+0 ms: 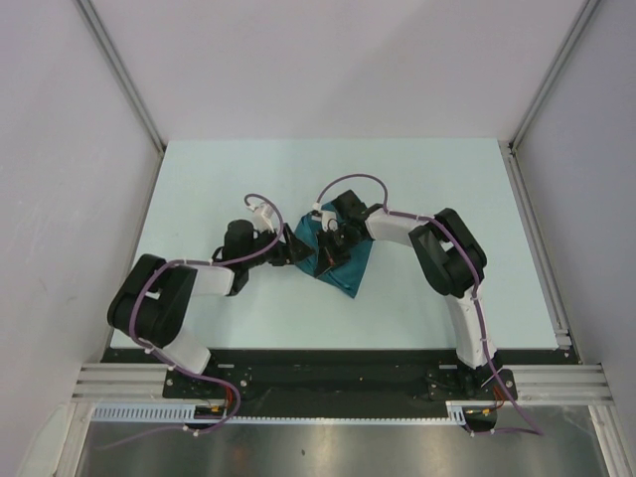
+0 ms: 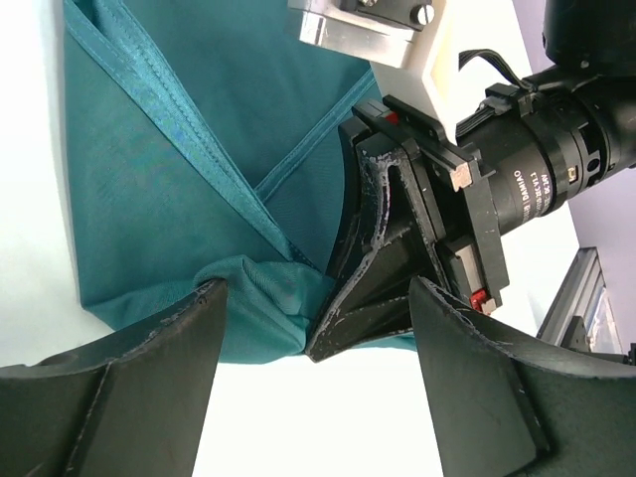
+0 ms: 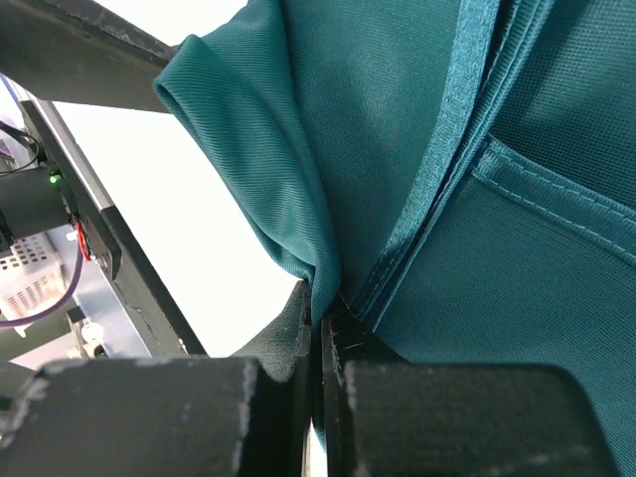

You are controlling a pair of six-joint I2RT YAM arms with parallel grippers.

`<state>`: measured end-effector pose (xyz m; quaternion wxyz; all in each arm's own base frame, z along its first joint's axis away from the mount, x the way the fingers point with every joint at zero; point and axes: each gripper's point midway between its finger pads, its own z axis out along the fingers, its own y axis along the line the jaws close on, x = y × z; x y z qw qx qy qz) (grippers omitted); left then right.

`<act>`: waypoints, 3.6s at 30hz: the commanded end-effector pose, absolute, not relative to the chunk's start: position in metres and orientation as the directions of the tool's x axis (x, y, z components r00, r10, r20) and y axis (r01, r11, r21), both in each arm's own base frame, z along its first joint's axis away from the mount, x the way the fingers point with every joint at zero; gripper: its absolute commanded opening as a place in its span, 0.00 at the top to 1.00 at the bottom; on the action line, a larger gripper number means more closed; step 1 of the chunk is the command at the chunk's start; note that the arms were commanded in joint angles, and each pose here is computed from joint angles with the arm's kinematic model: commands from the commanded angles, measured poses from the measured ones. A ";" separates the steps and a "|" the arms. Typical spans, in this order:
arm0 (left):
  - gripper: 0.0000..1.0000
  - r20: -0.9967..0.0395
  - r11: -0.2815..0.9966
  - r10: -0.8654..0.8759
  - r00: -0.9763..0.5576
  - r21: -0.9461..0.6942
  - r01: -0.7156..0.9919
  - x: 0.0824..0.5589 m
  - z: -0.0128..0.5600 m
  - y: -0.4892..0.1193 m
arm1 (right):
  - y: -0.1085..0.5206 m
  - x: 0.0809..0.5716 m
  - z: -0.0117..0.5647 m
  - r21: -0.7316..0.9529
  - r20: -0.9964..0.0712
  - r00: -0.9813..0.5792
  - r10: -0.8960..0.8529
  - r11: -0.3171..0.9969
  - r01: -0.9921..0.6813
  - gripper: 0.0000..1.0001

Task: Fold the napkin, place the utensils inside, and roll it up
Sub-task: Roll the napkin with the utensil

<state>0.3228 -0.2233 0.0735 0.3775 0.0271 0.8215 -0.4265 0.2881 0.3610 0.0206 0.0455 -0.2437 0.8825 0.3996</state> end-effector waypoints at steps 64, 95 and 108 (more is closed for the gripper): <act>0.23 -0.520 0.776 -0.299 -0.800 -0.621 0.113 0.322 0.003 -0.189 | 0.330 0.285 0.085 -0.176 -0.788 -0.295 -0.540 0.658 -0.732 0.17; 0.23 -0.509 0.773 -0.307 -0.804 -0.626 0.101 0.325 0.002 -0.185 | 0.334 0.275 0.062 -0.366 -0.713 -0.193 -0.674 0.592 -0.718 0.33; 0.23 -0.508 0.768 -0.305 -0.806 -0.632 0.107 0.324 0.004 -0.186 | 0.330 0.289 0.065 -0.377 -0.709 -0.199 -0.676 0.602 -0.704 0.25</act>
